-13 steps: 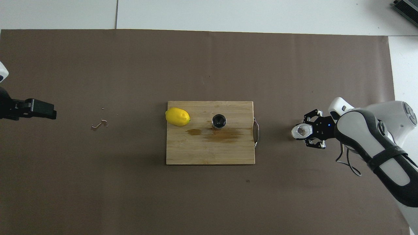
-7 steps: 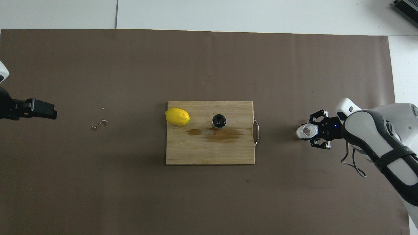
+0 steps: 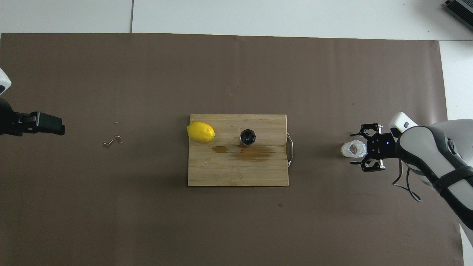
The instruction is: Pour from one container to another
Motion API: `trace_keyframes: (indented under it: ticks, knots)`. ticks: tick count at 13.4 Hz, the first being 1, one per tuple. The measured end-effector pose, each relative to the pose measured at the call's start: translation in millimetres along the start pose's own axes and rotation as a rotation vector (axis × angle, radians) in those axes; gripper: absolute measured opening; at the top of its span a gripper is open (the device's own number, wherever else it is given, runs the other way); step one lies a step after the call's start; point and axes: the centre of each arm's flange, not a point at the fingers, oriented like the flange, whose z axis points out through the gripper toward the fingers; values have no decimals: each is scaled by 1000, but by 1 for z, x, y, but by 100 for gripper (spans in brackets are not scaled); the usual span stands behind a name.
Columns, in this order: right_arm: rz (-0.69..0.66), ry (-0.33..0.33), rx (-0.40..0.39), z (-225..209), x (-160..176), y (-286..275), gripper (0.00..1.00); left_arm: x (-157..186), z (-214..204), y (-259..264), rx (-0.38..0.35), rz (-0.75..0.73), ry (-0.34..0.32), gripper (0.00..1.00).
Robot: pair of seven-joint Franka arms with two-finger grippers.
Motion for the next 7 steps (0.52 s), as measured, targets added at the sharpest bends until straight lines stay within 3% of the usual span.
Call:
trace_keyframes:
  ticks: [3,7]
  knots:
    - [12,-7,-49,-26,13,1,100,0,0,1,0,2,0,100]
    - [146,-59,-105,-74,47,-4,100,0,0,1,0,2,0,100]
